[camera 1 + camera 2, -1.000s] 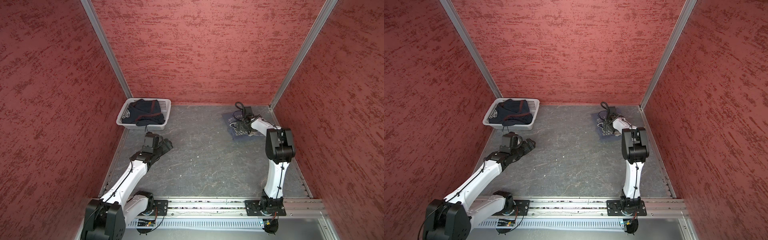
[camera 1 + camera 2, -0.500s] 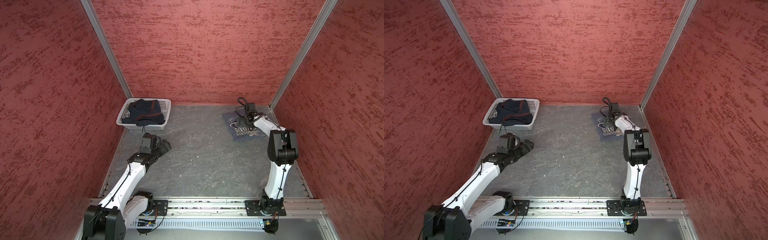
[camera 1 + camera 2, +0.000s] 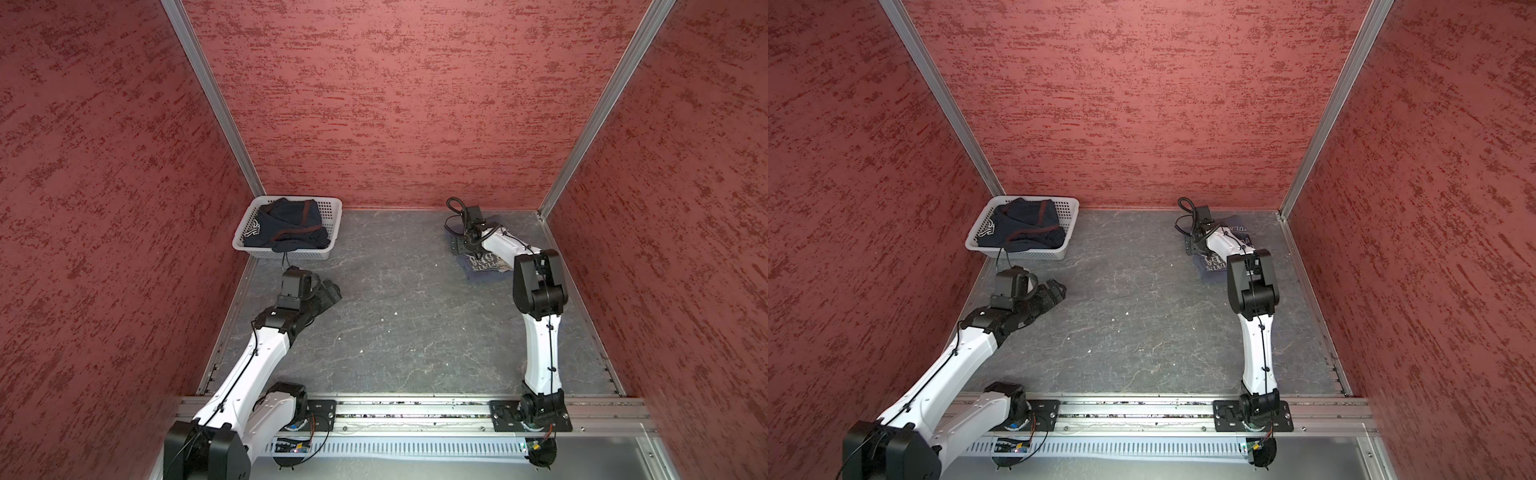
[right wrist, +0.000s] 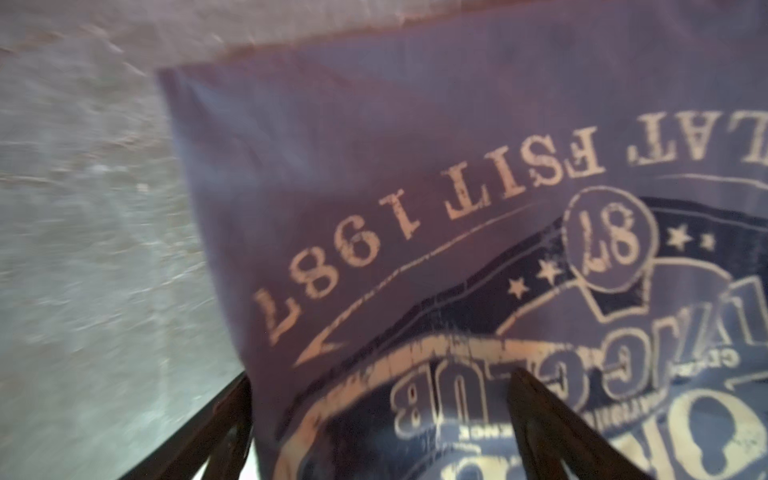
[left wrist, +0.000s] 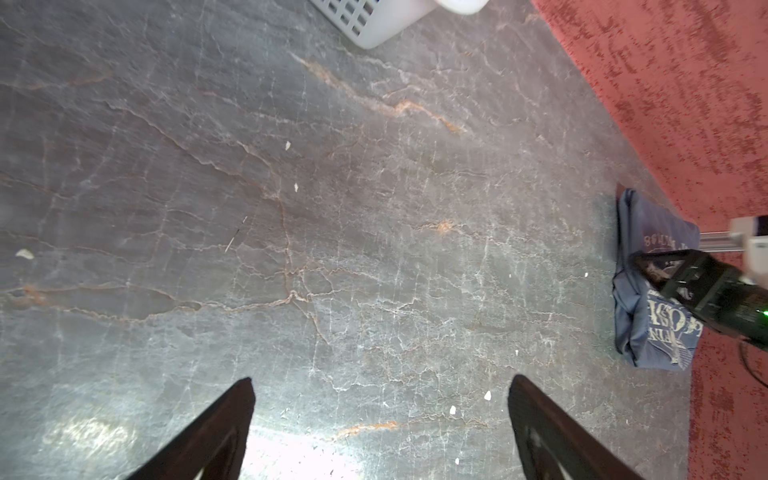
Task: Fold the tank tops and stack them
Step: 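Slide the folded blue-grey tank top to the far corner with the right gripper, then grasp the navy tank top in the basket with the left gripper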
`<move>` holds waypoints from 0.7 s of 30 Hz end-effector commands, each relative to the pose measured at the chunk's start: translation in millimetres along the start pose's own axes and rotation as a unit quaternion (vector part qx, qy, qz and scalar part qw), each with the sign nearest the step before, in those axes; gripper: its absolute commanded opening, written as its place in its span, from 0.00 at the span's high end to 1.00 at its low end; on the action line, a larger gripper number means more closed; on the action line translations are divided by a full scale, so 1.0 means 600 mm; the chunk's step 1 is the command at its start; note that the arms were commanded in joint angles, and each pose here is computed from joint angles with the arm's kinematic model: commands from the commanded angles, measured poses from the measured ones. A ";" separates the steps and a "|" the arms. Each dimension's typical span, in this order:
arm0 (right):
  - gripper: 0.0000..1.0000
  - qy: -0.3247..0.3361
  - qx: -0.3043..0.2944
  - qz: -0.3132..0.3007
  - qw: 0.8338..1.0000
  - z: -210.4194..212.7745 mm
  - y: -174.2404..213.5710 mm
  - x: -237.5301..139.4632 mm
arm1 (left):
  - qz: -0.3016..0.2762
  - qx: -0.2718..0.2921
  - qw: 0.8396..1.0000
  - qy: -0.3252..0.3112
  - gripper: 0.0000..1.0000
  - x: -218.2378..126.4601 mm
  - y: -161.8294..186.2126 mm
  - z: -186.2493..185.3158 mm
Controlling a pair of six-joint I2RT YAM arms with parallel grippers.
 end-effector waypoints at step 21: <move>0.06 0.035 0.059 -0.005 0.998 -0.121 -0.057 -0.061 | -0.034 0.033 0.999 -0.010 0.03 -0.043 -0.085 -0.064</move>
Point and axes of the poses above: each gripper's point midway between its finger pads, its own x axis out along the fingers, its own z axis along the line the jaws close on, y = z × x, the point moved 1 cm from there along -x, back along the fingers, and after that the axes turned 8 degrees about -x, right-handed, at the moved point
